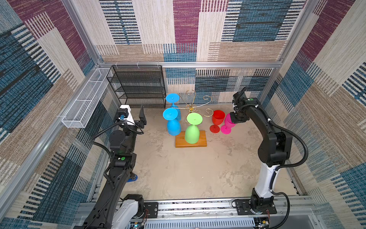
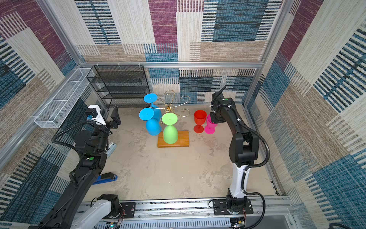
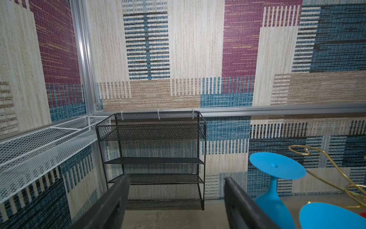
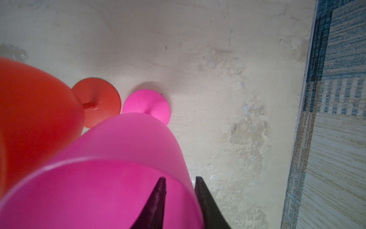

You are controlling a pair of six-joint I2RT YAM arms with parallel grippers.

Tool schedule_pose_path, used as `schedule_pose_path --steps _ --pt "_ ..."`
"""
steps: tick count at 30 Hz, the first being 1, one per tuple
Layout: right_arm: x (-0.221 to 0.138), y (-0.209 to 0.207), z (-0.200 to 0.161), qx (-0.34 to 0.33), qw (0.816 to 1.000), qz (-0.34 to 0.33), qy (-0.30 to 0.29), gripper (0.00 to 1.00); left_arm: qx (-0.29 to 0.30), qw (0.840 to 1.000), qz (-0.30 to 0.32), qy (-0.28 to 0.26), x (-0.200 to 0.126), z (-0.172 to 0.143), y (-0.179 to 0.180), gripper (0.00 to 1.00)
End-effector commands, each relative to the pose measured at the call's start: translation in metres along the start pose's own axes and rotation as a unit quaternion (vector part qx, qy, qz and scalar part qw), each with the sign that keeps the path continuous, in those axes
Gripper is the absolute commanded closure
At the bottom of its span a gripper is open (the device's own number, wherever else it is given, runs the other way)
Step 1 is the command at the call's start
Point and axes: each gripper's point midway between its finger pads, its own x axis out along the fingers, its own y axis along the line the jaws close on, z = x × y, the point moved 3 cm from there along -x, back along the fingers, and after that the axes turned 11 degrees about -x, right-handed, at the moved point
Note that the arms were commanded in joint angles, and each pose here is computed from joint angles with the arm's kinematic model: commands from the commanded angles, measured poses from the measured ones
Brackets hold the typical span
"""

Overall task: Take the wine glass off the wine glass rack
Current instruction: Place the wine glass at the top-right of the table.

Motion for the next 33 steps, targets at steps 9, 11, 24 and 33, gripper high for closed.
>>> schedule_pose_path --steps 9,11,24,33 --pt "-0.071 -0.010 0.041 0.030 0.990 0.020 -0.136 0.58 -0.016 1.000 0.000 -0.004 0.000 0.001 0.001 0.22" --pt "-0.092 -0.012 0.047 0.037 0.984 0.033 -0.173 0.57 -0.016 1.000 0.002 -0.003 -0.001 0.001 0.002 0.22" --pt "-0.259 0.047 -0.004 0.077 0.841 0.306 -0.439 0.33 -0.023 1.000 0.014 -0.007 -0.004 -0.001 0.006 0.23" --pt "-0.289 0.095 -0.075 0.081 0.756 0.505 -0.408 0.38 -0.035 0.999 0.014 -0.005 -0.004 -0.004 0.008 0.23"
